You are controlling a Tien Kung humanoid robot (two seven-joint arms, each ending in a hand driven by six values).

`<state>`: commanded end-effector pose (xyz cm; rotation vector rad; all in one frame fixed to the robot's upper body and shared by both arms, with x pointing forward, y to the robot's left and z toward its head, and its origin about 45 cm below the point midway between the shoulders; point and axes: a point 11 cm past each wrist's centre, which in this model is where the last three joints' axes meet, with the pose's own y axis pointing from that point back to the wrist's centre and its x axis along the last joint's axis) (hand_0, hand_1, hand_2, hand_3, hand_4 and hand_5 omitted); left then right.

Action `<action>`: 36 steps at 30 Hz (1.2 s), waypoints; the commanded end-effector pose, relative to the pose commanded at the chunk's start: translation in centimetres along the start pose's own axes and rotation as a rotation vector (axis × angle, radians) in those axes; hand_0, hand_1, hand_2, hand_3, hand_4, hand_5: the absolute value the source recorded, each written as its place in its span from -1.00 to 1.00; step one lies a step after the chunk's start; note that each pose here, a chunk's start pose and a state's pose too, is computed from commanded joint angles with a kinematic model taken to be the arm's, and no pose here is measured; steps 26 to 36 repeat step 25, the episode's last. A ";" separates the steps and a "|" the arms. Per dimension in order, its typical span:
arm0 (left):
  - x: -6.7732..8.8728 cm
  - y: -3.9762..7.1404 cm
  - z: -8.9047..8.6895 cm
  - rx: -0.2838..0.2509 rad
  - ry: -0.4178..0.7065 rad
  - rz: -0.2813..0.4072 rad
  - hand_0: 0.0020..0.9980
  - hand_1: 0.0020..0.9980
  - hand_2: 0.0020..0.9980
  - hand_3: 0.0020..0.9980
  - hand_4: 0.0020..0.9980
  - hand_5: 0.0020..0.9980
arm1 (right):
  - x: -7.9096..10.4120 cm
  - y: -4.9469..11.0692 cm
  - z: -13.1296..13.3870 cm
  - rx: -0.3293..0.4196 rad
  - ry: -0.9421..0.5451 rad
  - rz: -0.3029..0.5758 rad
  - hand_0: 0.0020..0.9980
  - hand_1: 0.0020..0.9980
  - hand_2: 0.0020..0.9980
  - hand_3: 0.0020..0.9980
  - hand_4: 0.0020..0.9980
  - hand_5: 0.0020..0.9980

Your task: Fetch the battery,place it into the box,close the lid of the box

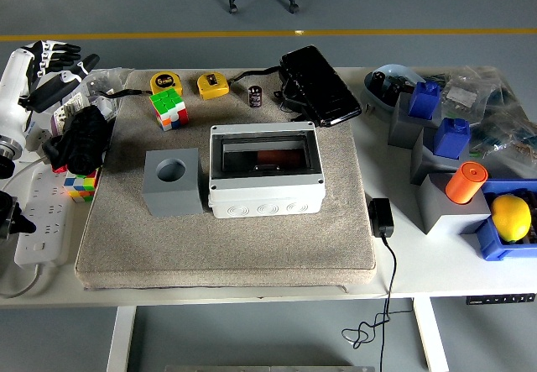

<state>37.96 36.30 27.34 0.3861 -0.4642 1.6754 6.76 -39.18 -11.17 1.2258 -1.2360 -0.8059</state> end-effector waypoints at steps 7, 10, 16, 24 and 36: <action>0.1 -0.1 0.3 -0.006 -0.003 0.001 0.44 0.37 0.28 0.24 0.99 0.25 | 0.1 0.0 -0.3 0.004 -0.004 0.003 0.46 0.38 0.38 0.33 1.00 0.17; 0.2 0.0 0.3 -0.007 -0.003 0.003 0.44 0.37 0.28 0.24 0.98 0.24 | 0.3 0.0 -0.5 0.006 -0.006 0.005 0.46 0.38 0.38 0.33 1.00 0.17; 0.1 -0.1 0.5 -0.012 -0.006 -0.003 0.44 0.37 0.28 0.24 0.98 0.24 | 0.1 0.0 -0.6 0.008 -0.006 0.001 0.46 0.38 0.38 0.33 1.00 0.17; 0.1 -0.1 0.6 -0.016 -0.009 -0.007 0.44 0.38 0.28 0.24 0.98 0.24 | 0.4 0.0 -0.5 0.006 -0.017 0.007 0.46 0.38 0.38 0.33 1.00 0.17; 0.1 -0.1 0.6 -0.015 -0.009 -0.007 0.44 0.38 0.28 0.24 0.98 0.24 | 0.4 0.0 -0.5 0.005 -0.018 0.008 0.46 0.38 0.38 0.33 1.00 0.17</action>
